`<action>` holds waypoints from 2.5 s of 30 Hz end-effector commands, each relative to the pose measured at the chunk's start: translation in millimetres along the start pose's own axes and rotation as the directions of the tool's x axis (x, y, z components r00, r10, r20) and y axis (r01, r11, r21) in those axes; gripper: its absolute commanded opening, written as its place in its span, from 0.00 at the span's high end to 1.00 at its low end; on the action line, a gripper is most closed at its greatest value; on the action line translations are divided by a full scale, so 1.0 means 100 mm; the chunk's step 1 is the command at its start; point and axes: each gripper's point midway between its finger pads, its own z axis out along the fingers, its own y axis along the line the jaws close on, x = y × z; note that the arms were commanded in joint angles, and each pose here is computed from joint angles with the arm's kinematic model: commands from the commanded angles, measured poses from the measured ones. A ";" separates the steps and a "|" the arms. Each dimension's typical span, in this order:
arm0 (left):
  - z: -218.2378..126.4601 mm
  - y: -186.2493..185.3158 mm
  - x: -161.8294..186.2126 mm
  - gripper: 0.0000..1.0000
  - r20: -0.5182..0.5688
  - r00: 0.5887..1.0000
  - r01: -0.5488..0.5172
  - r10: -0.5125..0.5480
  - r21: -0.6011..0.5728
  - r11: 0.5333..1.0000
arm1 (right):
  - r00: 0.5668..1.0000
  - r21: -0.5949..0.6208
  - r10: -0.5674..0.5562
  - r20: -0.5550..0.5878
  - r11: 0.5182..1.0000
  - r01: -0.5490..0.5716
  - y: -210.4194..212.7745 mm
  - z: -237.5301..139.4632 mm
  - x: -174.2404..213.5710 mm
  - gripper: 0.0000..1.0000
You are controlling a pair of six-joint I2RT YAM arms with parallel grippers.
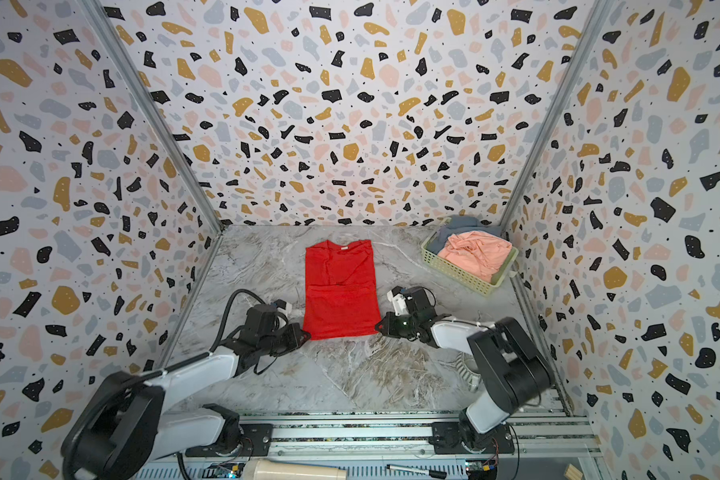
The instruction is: Fold and stack the t-shirts
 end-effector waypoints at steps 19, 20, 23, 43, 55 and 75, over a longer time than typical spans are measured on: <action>-0.81 -1.28 -1.00 1.00 0.285 0.936 -0.249 0.209 0.114 0.962 | 0.934 -0.035 -0.266 0.238 0.959 0.282 1.01 -0.60 -0.85 1.00; -0.75 -1.28 -1.07 1.00 0.282 0.934 -0.255 0.218 0.102 0.962 | 0.929 -0.028 -0.277 0.248 0.956 0.292 1.01 -0.58 -0.95 1.00; -0.59 -1.24 -1.33 1.00 0.278 0.936 -0.246 0.216 0.076 0.966 | 0.926 -0.006 -0.269 0.264 0.960 0.281 0.85 -0.54 -1.24 1.00; 0.71 -0.05 -2.52 0.94 0.215 0.977 0.003 0.014 -0.082 0.997 | 0.964 -0.035 -0.134 0.230 0.989 0.146 -0.29 0.57 -2.62 0.81; 0.38 0.23 -2.69 0.56 0.344 0.939 0.079 0.013 -0.250 0.965 | 0.912 -0.009 -0.144 0.384 0.987 0.159 -0.29 -0.04 -2.81 0.32; 1.35 -0.49 -2.20 0.43 0.101 0.958 -0.247 0.267 -0.179 0.952 | 0.965 -0.003 -0.111 0.237 0.993 0.115 0.17 0.13 -1.27 0.19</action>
